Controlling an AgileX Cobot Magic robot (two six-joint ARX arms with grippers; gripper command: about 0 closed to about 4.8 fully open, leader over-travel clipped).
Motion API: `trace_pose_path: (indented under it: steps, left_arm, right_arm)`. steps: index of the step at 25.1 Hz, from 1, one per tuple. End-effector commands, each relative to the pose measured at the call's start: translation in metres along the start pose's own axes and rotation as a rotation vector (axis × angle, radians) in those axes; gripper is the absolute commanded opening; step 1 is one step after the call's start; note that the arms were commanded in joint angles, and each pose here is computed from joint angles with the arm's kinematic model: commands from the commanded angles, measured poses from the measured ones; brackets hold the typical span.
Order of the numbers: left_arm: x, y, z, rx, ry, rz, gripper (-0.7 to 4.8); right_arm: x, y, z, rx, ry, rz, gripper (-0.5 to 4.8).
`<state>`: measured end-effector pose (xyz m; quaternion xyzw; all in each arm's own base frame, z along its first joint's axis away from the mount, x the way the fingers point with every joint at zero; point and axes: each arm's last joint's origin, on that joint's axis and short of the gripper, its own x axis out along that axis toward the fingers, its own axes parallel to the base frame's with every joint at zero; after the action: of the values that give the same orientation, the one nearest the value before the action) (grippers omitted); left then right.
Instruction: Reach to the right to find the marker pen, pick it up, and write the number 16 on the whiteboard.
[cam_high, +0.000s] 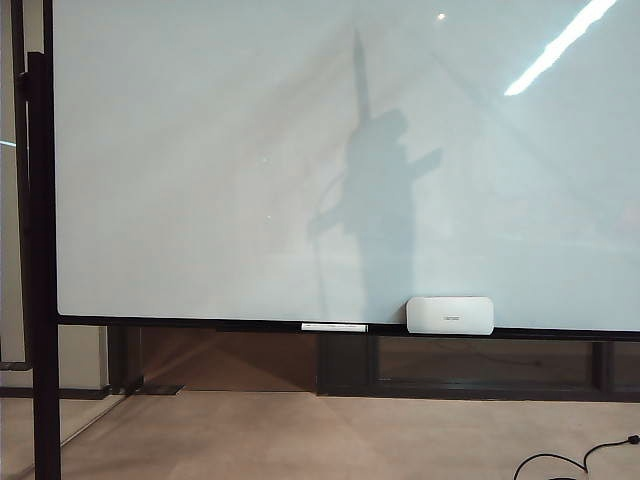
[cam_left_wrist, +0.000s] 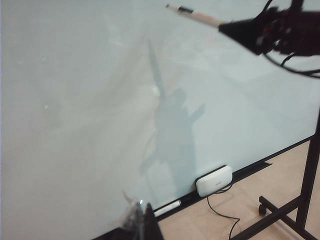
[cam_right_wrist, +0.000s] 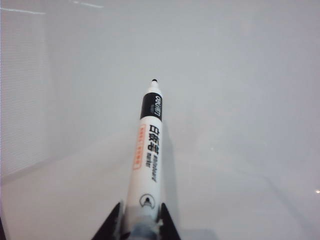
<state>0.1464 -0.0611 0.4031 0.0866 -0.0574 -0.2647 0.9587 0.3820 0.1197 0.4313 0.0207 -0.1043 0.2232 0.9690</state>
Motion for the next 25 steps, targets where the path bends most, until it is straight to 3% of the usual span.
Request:
trace_pose_path:
  steps: [1,25]
  left_arm:
    - [0.003,0.003,0.005,0.002,-0.062,-0.014,-0.05]
    - [0.015,0.007,0.000,0.037,-0.051,-0.006,-0.05]
  right_arm:
    - [0.003,0.000,-0.002,-0.003,-0.011,0.001,-0.02]
    - [0.041,-0.001,-0.006,0.000,-0.007,-0.020,-0.02]
